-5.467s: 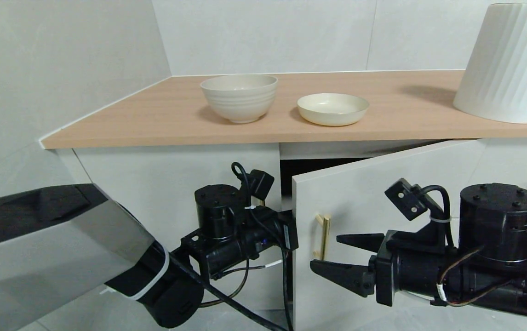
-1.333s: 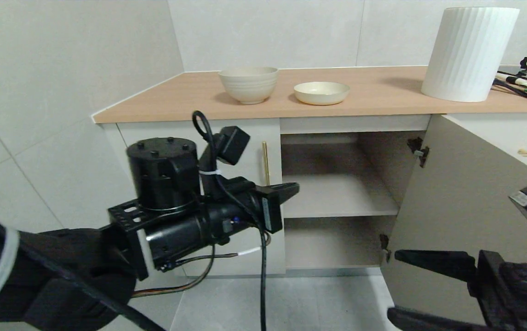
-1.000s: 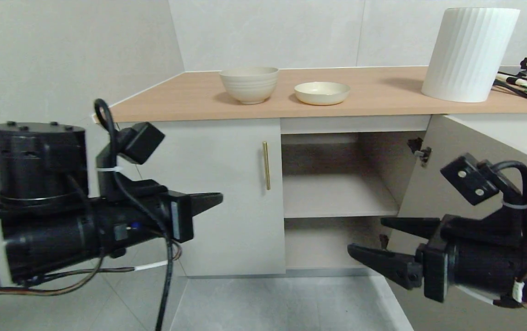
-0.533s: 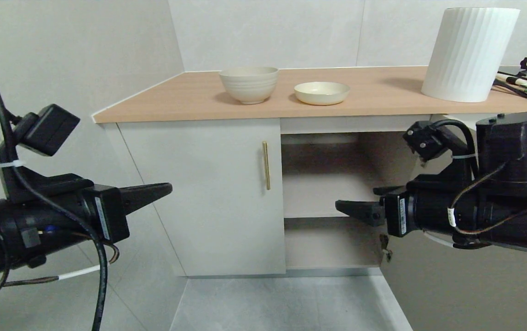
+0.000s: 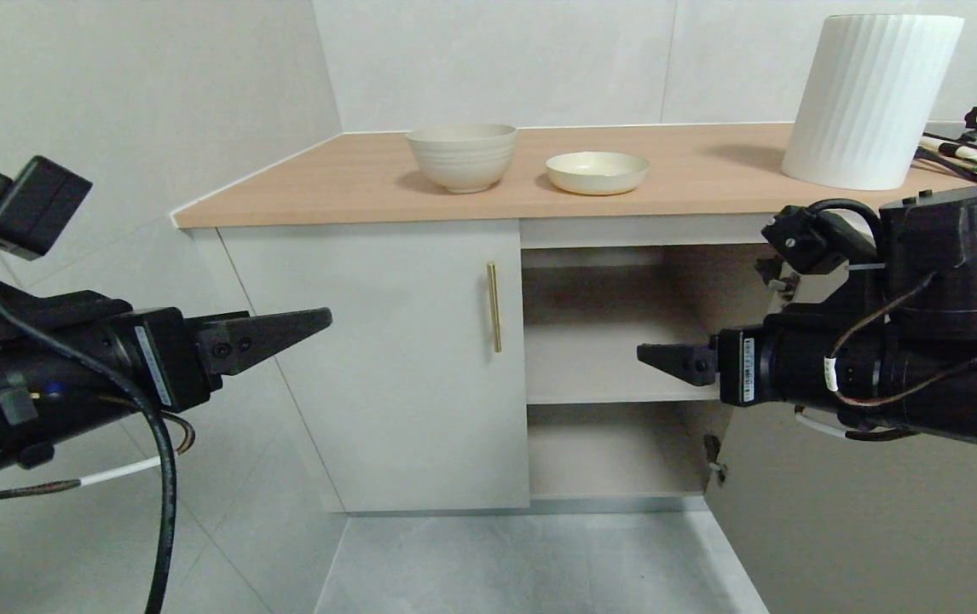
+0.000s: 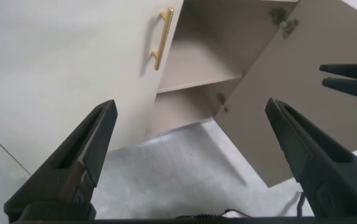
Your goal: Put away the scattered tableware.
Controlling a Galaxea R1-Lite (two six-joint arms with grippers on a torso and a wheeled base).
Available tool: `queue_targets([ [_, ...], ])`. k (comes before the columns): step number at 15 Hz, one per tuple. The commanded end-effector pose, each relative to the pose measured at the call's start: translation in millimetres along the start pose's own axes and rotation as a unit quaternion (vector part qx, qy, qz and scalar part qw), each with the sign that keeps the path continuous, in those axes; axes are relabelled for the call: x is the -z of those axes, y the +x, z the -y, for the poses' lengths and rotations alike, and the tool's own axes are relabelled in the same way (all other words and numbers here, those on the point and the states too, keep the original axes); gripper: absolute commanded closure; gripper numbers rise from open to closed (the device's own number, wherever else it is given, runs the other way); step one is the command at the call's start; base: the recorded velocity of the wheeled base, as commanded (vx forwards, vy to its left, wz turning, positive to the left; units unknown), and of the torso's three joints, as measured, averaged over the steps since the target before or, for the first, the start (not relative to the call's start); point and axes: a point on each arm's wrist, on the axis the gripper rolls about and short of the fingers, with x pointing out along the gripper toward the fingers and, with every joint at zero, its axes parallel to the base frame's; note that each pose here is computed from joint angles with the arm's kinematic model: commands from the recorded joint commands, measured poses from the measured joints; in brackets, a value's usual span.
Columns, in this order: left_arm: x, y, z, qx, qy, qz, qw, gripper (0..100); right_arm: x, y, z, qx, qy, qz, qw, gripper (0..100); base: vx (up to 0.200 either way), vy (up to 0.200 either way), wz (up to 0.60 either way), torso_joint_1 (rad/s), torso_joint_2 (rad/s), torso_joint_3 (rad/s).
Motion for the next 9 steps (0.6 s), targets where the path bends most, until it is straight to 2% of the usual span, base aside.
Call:
queue_targets([
  [1,-1.2,-1.7,-0.1,-0.001,0.001,0.004,1.0,0,-6.0,-8.3,1.3,0.003,0.002,0.009,1.0,0,0.0,0.0,0.0,0.0,0.0,0.0],
  [6,-1.0,-2.2,-0.3,-0.002,0.0,0.002,1.0,0,-13.0,-20.4,1.5,0.003,0.003,0.014,1.0,0,0.0,0.0,0.0,0.0,0.0,0.0],
  [9,-1.7,-2.6,-1.9,-0.007,-0.001,0.004,1.0,0,-10.5,-20.3,1.7,0.005,0.003,0.004,1.0,0,0.0,0.0,0.0,0.0,0.0,0.0],
])
